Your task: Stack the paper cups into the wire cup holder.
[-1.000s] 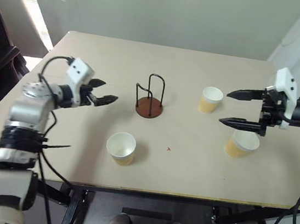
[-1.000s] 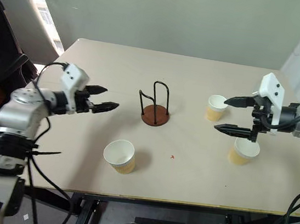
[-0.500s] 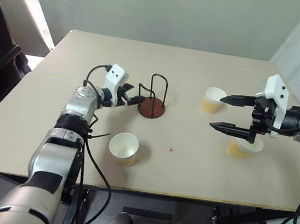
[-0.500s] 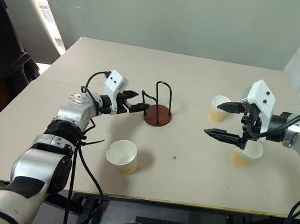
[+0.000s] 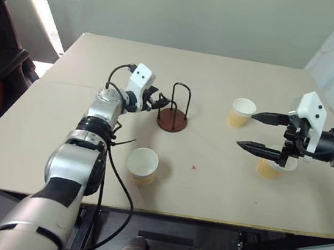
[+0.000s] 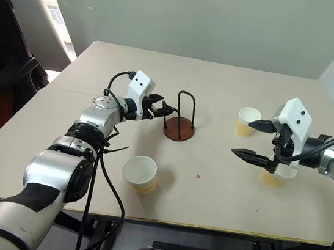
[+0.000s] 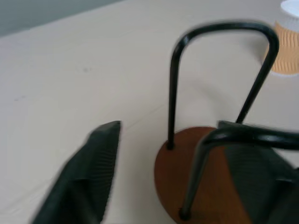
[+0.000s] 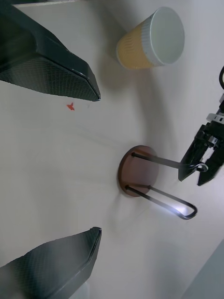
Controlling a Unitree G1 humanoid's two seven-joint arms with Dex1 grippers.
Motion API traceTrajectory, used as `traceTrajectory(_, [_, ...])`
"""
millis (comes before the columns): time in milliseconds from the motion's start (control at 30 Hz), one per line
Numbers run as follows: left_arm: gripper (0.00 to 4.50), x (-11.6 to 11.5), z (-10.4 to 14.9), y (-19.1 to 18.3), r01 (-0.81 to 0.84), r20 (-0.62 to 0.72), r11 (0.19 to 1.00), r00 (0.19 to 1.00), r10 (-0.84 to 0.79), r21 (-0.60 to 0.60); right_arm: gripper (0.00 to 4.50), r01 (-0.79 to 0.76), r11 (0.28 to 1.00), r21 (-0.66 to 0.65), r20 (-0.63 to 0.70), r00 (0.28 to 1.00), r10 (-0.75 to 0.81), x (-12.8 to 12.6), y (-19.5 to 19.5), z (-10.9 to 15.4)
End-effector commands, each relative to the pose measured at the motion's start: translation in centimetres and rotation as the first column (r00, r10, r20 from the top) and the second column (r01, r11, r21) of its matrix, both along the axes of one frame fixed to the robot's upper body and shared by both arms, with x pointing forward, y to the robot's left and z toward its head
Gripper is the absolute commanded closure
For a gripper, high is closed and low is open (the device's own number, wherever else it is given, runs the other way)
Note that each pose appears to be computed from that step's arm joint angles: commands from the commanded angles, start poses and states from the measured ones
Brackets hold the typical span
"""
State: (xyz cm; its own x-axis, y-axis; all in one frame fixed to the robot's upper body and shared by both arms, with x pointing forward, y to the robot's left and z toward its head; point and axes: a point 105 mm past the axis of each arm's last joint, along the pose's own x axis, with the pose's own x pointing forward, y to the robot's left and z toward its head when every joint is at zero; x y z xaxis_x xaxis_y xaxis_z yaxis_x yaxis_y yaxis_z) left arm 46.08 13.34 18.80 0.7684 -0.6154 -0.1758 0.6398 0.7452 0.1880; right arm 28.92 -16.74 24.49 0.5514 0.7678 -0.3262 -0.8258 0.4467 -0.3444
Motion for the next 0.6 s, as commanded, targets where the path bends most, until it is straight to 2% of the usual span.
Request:
traceTrajectory(33, [2.54,0.1,2.2,0.6,0.011,0.067,1.0,0.998,-0.011,0.002,0.0,0.013,1.0,-0.008,0.064,0.998,-0.013,-0.6,-0.5,1.4])
traceTrajectory(100, [3.3,-0.1,2.2,0.9,0.024,0.069,1.0,0.997,-0.026,0.018,0.0,0.02,1.0,-0.013,0.062,0.998,-0.019,-0.7,-0.7,1.3])
traceTrajectory(200, [4.38,-1.0,2.5,0.0,0.138,0.06,0.99,0.988,-0.139,0.028,0.0,0.021,0.999,-0.027,0.053,0.998,-0.02,-1.0,-1.0,1.2])
traceTrajectory(333, [4.47,-3.6,2.9,-2.4,0.378,0.027,0.924,0.925,-0.38,0.047,0.0,0.003,0.997,-0.072,0.01,1.0,-0.002,-2.0,-1.8,1.0])
traceTrajectory(433, [4.47,-7.1,3.4,-4.3,0.574,0.002,0.813,0.817,-0.577,0.1,0.0,-0.038,0.988,-0.151,-0.064,0.998,0.029,-3.6,-3.2,0.4])
traceTrajectory(600, [4.47,-9.1,4.7,-6.6,0.651,0.012,0.755,0.757,-0.654,0.087,0.0,-0.08,0.975,-0.208,-0.111,0.992,0.057,-4.4,-3.4,-0.5])
